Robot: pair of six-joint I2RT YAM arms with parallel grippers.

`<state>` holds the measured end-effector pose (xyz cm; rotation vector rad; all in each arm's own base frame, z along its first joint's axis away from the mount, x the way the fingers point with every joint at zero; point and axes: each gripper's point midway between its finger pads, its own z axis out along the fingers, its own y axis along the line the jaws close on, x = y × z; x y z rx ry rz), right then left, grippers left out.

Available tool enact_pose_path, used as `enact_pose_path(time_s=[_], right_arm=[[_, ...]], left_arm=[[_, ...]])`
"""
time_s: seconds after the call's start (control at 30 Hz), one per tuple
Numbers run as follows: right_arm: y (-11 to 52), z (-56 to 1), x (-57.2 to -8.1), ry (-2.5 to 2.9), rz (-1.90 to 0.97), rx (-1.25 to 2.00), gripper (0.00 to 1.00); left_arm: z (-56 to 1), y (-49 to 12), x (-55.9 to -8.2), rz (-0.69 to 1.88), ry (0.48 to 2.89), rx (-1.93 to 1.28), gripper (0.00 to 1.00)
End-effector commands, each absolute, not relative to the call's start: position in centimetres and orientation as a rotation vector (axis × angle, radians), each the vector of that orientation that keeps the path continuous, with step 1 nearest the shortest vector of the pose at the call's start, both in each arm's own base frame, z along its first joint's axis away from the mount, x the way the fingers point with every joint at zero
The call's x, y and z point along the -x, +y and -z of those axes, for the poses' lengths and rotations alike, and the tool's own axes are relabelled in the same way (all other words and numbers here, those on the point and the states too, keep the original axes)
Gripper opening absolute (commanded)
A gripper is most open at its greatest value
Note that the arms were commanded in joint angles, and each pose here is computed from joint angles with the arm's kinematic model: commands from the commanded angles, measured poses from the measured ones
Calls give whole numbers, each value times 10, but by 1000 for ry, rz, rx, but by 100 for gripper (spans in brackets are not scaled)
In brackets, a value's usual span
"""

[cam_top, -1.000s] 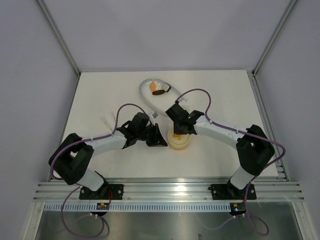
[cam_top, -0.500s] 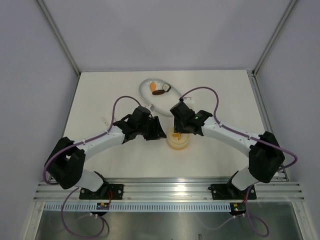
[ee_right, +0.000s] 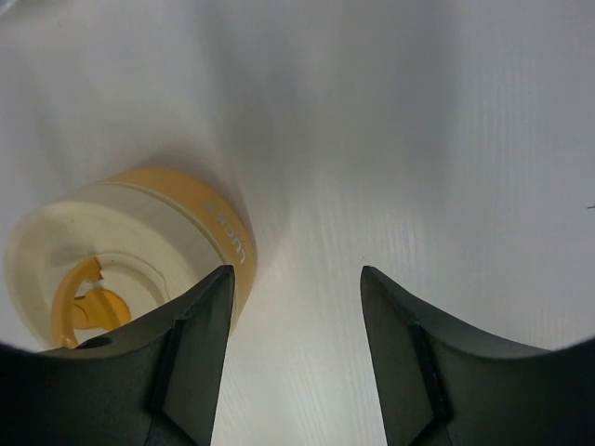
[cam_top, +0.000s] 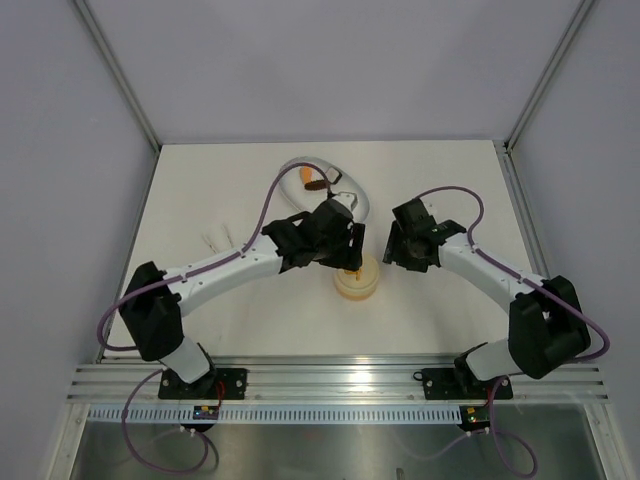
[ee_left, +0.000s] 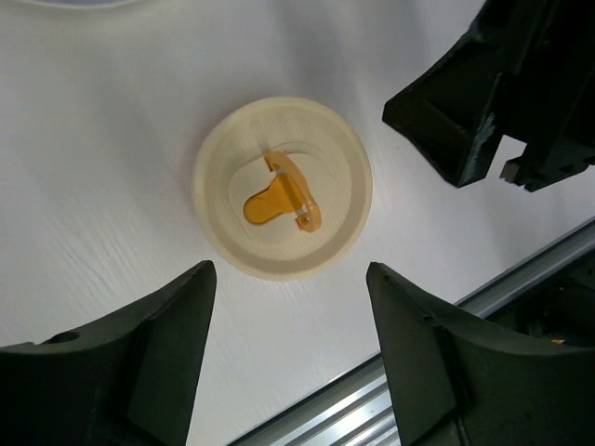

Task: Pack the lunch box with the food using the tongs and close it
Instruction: Close the box lid on the packing box.

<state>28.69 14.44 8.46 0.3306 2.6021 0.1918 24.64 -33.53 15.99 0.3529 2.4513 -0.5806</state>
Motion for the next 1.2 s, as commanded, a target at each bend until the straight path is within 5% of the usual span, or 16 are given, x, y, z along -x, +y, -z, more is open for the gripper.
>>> enact_pose_path(time_s=[0.0, 0.4, 0.9, 1.1, 1.17], right_arm=[[159, -85, -286, 2611, -298, -297, 64], [144, -68, -279, 2628, -323, -360, 64], [148, -57, -278, 2649, -358, -335, 64], [148, -55, -277, 2652, -354, -329, 63], [148, -56, -278, 2650, -355, -329, 64]], left_arm=[[-145, -340, -251, 430, 2468, -477, 69], [-108, -366, -253, 414, 2559, -598, 60], [-98, -370, -254, 418, 2541, -654, 31], [-98, -372, -253, 433, 2539, -666, 1], [-99, -372, -252, 440, 2537, -670, 0]])
